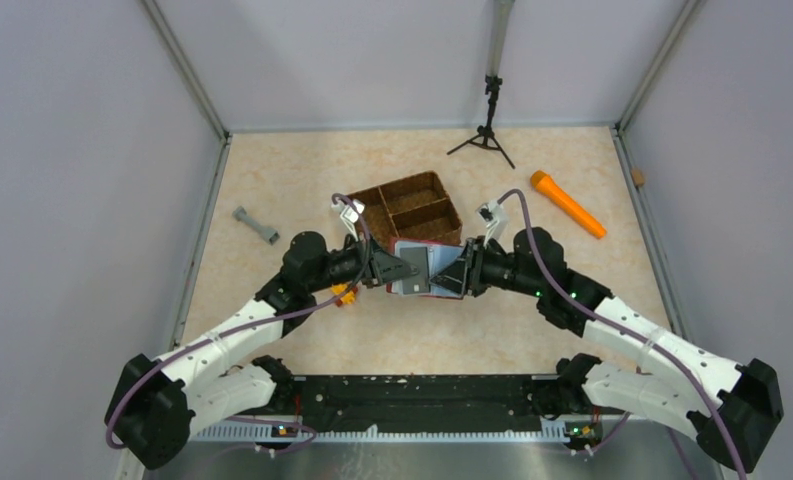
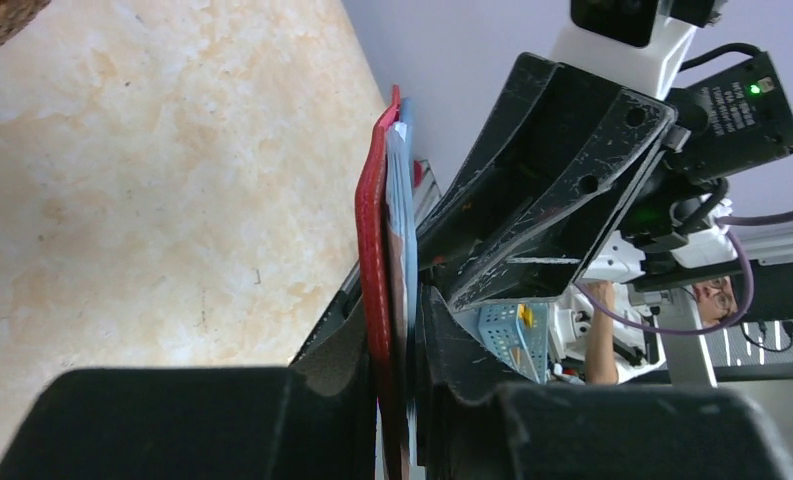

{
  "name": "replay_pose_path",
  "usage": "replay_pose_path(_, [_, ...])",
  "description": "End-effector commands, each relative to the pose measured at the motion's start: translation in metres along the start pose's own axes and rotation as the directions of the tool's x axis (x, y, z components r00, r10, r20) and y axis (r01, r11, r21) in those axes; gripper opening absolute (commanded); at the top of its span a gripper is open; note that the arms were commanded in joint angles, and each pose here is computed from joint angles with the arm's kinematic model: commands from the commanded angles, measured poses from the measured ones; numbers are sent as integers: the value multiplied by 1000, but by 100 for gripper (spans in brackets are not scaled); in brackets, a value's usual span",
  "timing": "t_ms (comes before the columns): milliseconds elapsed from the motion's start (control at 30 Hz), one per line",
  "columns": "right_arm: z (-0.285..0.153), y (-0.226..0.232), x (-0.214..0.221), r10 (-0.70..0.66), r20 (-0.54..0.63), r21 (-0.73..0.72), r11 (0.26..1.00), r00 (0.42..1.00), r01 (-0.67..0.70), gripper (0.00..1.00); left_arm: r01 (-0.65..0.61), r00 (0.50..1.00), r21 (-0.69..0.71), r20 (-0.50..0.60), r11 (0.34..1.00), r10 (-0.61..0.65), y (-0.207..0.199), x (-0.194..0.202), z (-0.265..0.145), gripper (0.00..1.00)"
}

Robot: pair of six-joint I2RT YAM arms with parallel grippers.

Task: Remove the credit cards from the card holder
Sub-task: Remove the credit card from the card holder.

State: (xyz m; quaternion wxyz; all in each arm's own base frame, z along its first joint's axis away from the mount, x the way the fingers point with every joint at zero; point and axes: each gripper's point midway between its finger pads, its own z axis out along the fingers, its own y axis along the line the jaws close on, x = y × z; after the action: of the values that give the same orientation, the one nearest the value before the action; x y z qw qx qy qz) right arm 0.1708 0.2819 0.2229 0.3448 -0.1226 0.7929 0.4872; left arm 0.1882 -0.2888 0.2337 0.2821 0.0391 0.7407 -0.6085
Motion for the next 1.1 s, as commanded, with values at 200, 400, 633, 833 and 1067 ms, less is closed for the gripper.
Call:
replay_pose_path(200, [-7, 43, -19, 13, 62, -177, 984, 998, -2, 30, -46, 998, 213, 58, 976, 35, -48, -12, -9, 7])
replay_pose_path(400, [-9, 59, -20, 48, 54, -260, 965, 997, -33, 21, -38, 998, 292, 57, 956, 22, -60, -11, -12, 7])
replay_pose_path(633, [-22, 78, -30, 101, 110, -360, 931, 989, -56, 16, -43, 997, 312, 71, 949, 22, -62, -9, -16, 12])
replay_pose_path(833, [-26, 90, -36, 139, 128, -433, 898, 982, -70, 12, -27, 999, 346, 52, 938, 9, -63, -6, -15, 13])
replay_pose_path(1067, [-26, 89, -40, 151, 153, -433, 899, 977, -71, 0, -28, 999, 343, 52, 939, 11, -60, -5, -15, 25])
